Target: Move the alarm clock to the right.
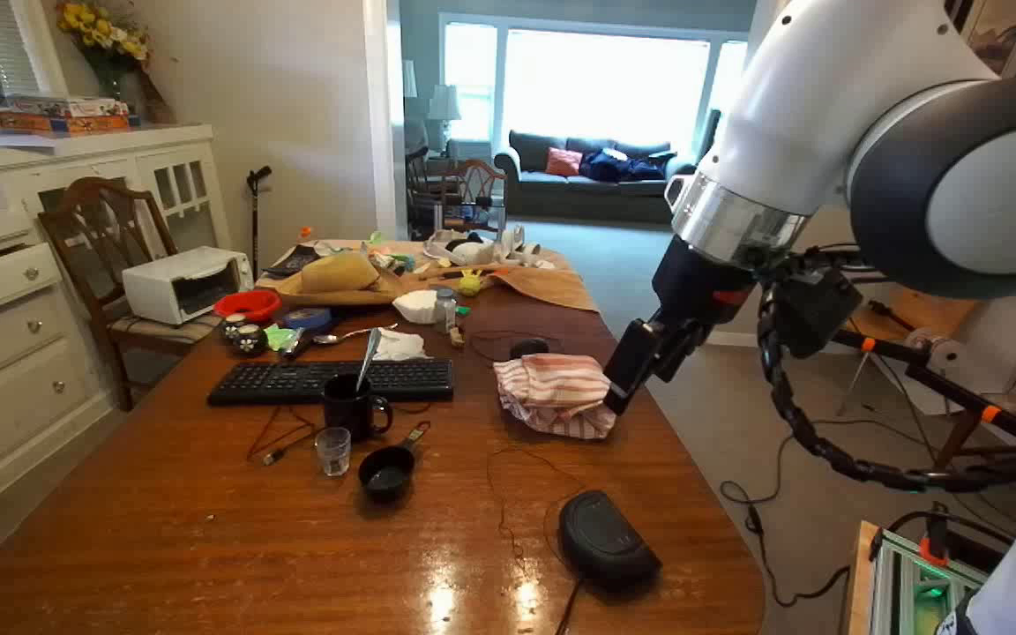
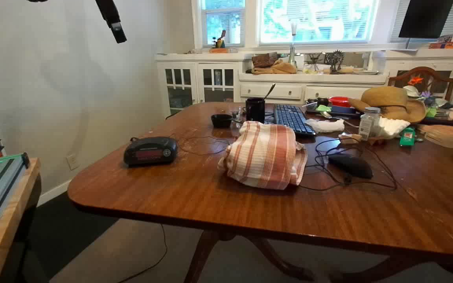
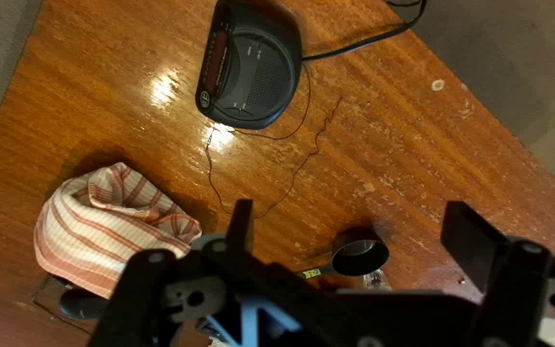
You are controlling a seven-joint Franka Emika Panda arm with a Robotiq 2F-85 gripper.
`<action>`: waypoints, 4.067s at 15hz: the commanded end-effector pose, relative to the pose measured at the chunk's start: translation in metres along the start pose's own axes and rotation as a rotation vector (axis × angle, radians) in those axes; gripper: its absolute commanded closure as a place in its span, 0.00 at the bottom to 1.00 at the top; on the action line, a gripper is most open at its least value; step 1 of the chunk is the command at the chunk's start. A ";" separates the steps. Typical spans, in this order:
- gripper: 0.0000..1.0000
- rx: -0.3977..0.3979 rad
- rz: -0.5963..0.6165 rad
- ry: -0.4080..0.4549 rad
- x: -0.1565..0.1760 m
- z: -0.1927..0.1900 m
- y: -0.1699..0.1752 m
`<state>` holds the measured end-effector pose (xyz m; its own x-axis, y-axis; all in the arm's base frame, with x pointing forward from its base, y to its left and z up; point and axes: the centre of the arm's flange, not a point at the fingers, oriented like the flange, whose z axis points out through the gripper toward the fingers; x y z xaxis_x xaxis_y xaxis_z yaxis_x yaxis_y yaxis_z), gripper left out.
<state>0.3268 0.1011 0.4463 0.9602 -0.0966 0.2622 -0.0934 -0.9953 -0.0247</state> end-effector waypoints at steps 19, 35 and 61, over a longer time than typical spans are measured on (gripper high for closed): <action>0.00 -0.146 0.417 0.197 -0.046 0.084 -0.088; 0.00 -0.219 0.468 0.114 -0.074 0.140 -0.133; 0.00 -0.217 0.602 0.126 -0.154 0.280 -0.166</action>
<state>0.2613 0.2742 0.2024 0.6940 -0.6046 0.3910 -0.6653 -0.7461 0.0273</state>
